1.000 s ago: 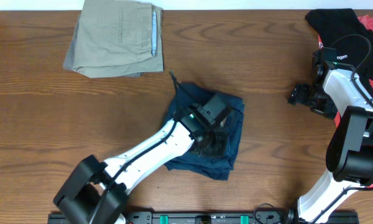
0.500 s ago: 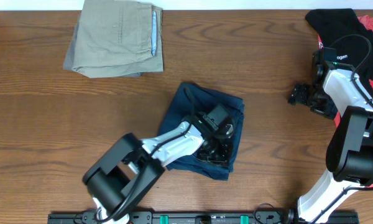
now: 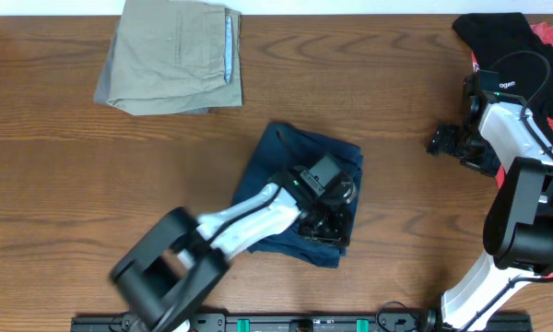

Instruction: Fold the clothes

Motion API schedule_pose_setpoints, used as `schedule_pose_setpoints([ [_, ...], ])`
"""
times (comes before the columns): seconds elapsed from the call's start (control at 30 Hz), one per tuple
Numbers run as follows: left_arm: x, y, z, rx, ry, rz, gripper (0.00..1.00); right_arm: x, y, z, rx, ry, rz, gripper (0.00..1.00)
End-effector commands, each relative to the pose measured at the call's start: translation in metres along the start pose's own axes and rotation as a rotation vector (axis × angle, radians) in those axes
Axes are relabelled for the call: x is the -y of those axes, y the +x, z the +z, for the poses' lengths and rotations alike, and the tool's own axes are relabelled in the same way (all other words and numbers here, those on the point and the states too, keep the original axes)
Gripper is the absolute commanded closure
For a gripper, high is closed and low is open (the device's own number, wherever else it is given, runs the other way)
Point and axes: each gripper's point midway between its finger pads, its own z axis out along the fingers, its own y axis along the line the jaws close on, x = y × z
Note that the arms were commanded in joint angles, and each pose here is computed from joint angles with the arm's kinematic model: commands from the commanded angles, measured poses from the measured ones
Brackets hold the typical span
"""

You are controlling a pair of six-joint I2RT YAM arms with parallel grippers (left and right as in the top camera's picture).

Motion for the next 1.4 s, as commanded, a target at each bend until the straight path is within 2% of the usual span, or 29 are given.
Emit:
schedule_pose_setpoints([
  [0.0, 0.038, -0.011, -0.044, 0.115, 0.08, 0.15, 0.83, 0.005, -0.009, -0.012, 0.042, 0.003, 0.004, 0.01],
  [0.07, 0.039, -0.02, -0.07, 0.193, 0.076, 0.201, 0.57, 0.005, -0.009, -0.012, 0.042, 0.003, 0.004, 0.01],
  [0.1, 0.033, -0.027, -0.083, 0.237, 0.05, 0.198, 0.35, 0.005, -0.009, -0.012, 0.042, 0.003, 0.004, 0.01],
  [0.13, 0.022, -0.034, -0.099, 0.29, 0.006, 0.173, 0.17, 0.005, -0.009, -0.012, 0.041, 0.003, 0.004, 0.01],
  [0.17, 0.009, -0.04, -0.113, 0.336, -0.037, 0.139, 0.04, 0.005, -0.009, -0.012, 0.042, 0.003, 0.004, 0.01],
  [0.27, -0.042, -0.056, -0.162, 0.466, -0.177, 0.014, 0.02, 0.005, -0.009, -0.012, 0.042, 0.003, 0.004, 0.01],
  [0.43, -0.119, -0.071, -0.223, 0.586, -0.315, -0.082, 0.02, 0.005, -0.009, -0.012, 0.041, 0.003, 0.004, 0.01],
  [0.57, -0.171, -0.073, -0.243, 0.598, -0.366, -0.163, 0.02, 0.005, -0.009, -0.012, 0.042, 0.003, 0.004, 0.01],
  [0.7, -0.211, -0.071, -0.239, 0.556, -0.369, -0.236, 0.02, 0.005, -0.009, -0.012, 0.041, 0.003, 0.004, 0.01],
  [0.87, -0.218, -0.075, -0.204, 0.452, -0.168, -0.185, 0.02, 0.005, -0.009, -0.012, 0.042, 0.003, 0.004, 0.01],
  [1.0, -0.228, -0.072, -0.176, 0.373, -0.092, -0.231, 0.02, 0.005, -0.009, -0.012, 0.041, 0.003, 0.004, 0.01],
  [1.13, -0.221, -0.072, -0.159, 0.33, 0.03, -0.209, 0.02, 0.005, -0.009, -0.012, 0.041, 0.003, 0.004, 0.01],
  [1.37, -0.22, -0.065, -0.128, 0.243, 0.068, -0.228, 0.02, 0.005, -0.009, -0.012, 0.041, 0.003, 0.004, 0.01],
])
